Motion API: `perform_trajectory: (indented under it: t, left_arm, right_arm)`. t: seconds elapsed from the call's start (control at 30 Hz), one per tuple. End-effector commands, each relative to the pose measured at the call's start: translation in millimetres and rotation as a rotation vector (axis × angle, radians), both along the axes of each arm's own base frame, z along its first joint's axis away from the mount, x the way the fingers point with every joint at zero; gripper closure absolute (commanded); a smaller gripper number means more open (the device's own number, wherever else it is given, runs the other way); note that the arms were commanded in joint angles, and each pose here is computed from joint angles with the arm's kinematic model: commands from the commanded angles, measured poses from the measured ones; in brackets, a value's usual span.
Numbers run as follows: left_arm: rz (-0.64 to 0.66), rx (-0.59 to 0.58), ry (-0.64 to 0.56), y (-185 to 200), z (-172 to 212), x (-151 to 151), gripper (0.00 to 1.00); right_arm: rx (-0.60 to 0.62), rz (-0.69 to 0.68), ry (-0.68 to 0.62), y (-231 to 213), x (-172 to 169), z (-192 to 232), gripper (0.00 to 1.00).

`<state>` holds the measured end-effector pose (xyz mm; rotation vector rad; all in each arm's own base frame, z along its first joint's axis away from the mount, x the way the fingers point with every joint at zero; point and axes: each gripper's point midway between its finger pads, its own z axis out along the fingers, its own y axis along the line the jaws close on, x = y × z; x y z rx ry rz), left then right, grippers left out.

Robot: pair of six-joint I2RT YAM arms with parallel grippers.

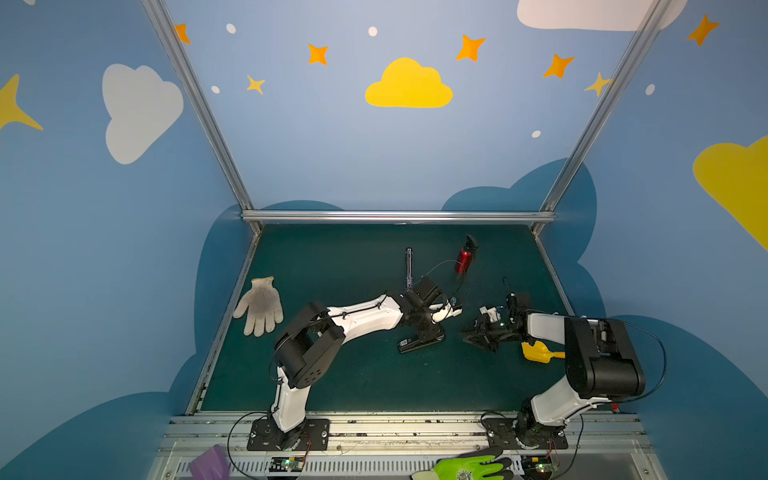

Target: Load the staples into the stapler

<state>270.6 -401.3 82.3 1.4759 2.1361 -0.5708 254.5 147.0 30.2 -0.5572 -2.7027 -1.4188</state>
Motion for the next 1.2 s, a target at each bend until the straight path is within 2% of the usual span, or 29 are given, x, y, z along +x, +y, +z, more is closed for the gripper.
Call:
perform_trajectory:
  t: [0.0, 0.3, 0.5, 0.73, 0.87, 0.93, 0.97, 1.17]
  left_arm:
    - [0.04, -0.133, -0.046, -12, 38, 9, 0.96]
    - [0.051, -0.161, -0.051, -9, 43, 8, 0.96]
    - [0.057, -0.185, -0.058, -10, 49, 9, 0.96]
    - [0.085, -0.211, -0.071, -11, 52, 17, 0.96]
    - [0.099, -0.219, -0.084, -12, 55, 21, 0.96]
    - [0.108, -0.224, -0.089, -11, 57, 23, 0.96]
    - [0.113, -0.225, -0.09, -9, 59, 24, 0.96]
    - [0.147, -0.242, -0.108, 5, 72, 27, 0.96]
  right_arm:
    - [0.088, 0.05, -0.059, 19, 3, 9, 0.56]
    - [0.142, 0.08, -0.095, 41, 10, 8, 0.6]
    - [0.184, 0.1, -0.094, 51, 12, 6, 0.68]
    - [0.231, 0.138, -0.101, 61, 8, 8, 0.72]
    - [0.242, 0.14, -0.093, 62, 7, 6, 0.84]
    - [0.248, 0.139, -0.088, 62, 8, 4, 0.98]
    - [0.245, 0.136, -0.085, 61, 9, 2, 1.0]
    - [0.208, 0.063, -0.082, 44, 27, -6, 1.0]
